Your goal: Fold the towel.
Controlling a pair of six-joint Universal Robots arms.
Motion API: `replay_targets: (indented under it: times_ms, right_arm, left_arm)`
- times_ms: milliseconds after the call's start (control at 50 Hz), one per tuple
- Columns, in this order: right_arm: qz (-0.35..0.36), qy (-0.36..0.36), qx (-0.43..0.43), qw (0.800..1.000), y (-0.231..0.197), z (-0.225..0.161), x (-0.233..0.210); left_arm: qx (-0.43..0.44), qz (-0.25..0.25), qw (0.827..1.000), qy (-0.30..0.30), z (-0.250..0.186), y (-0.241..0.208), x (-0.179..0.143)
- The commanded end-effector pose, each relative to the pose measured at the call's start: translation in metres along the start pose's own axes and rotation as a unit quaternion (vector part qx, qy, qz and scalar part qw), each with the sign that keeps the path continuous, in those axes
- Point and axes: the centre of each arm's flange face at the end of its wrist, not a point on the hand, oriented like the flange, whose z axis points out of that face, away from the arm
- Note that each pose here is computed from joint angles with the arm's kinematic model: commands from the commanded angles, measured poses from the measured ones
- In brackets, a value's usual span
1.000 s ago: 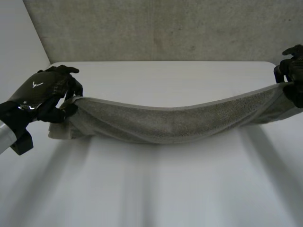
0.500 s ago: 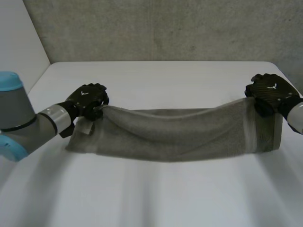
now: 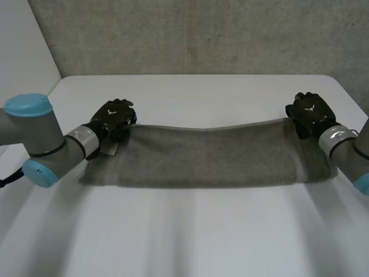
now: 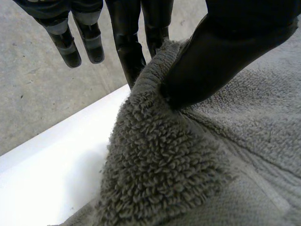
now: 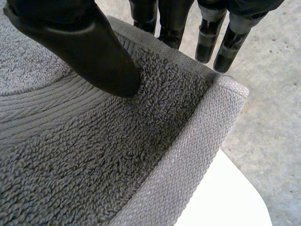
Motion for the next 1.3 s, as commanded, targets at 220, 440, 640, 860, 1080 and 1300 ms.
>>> replay_targets:
  times_ms: [220,440,640,860,1080,1300]
  right_arm:
    - [-0.011,0.014,0.005,1.0,0.016,0.015,-0.002]
    - [-0.014,0.034,0.021,0.999,-0.013,0.0,0.01]
    - [-0.026,0.06,0.049,0.997,-0.071,-0.06,0.025]
    - [0.036,-0.02,-0.067,0.997,-0.025,-0.105,0.001]
    - [0.028,-0.05,-0.113,0.992,0.022,-0.094,-0.004]
    - [0.006,-0.044,-0.111,0.993,0.043,-0.08,-0.001]
  left_arm:
    - [-0.003,0.002,1.0,-0.008,0.011,0.013,0.001]
    - [0.015,0.012,1.0,-0.023,0.0,-0.017,-0.002]
    - [0.042,0.026,0.998,-0.025,-0.041,-0.066,0.008]
    - [-0.011,-0.005,1.0,-0.004,-0.093,-0.047,0.044]
    - [-0.006,-0.002,1.0,0.0,-0.106,-0.045,0.056]
    - [-0.001,0.0,1.0,-0.003,-0.107,-0.048,0.055]
